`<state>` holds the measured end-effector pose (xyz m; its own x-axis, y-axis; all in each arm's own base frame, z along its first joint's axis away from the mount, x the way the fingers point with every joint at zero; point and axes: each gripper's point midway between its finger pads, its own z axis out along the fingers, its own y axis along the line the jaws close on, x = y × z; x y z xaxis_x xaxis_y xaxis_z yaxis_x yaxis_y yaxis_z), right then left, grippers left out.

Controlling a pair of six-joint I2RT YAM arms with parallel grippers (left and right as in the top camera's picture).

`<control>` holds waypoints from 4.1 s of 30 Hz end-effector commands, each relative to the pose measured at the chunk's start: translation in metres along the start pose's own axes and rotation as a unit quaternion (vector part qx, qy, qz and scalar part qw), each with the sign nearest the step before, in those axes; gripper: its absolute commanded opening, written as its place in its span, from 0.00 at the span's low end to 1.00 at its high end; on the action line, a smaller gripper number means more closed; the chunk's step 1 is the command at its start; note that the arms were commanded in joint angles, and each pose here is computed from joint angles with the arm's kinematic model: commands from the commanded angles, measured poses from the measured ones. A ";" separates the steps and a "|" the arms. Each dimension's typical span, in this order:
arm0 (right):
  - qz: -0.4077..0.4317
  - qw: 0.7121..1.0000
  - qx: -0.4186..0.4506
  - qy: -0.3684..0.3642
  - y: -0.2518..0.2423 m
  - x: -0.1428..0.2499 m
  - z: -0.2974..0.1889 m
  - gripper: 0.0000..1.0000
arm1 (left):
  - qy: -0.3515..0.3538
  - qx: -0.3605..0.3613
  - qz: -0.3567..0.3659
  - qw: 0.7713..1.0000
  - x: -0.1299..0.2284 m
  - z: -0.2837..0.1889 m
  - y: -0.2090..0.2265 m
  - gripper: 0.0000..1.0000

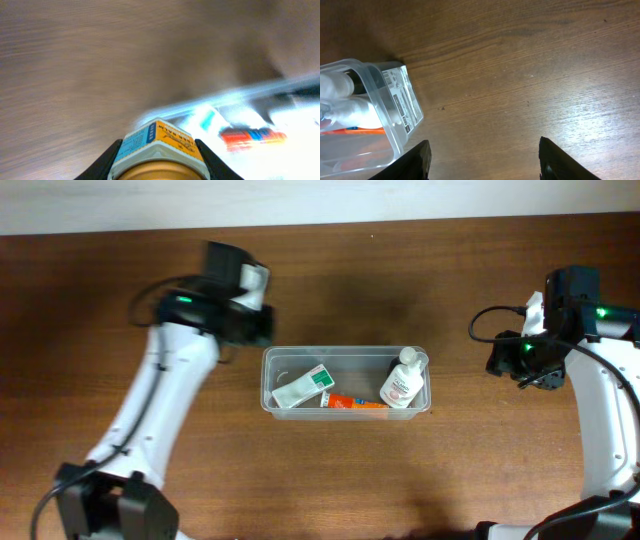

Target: Pack container

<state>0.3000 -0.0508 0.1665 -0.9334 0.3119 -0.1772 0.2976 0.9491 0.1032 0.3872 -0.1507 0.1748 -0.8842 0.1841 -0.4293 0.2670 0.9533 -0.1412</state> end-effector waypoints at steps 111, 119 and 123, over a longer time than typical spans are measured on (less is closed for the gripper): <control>-0.160 0.784 -0.067 -0.596 0.033 0.069 0.003 0.98 | -0.206 -0.146 -0.124 0.960 0.223 -0.144 0.088 0.99; -0.160 0.784 -0.067 -0.596 0.033 0.069 0.003 0.98 | -0.209 -0.146 -0.123 0.959 0.224 -0.144 0.088 0.99; -0.160 0.784 -0.067 -0.596 0.033 0.069 0.003 0.98 | -0.250 -0.156 -0.117 0.948 0.222 -0.136 0.094 0.99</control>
<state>0.2464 0.0049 0.1571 -0.0778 -0.0402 -0.9962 -0.0232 0.9990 -0.0385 0.1597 0.0113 0.1965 -0.6360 -0.1195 -0.7624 -0.1182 0.9914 -0.0568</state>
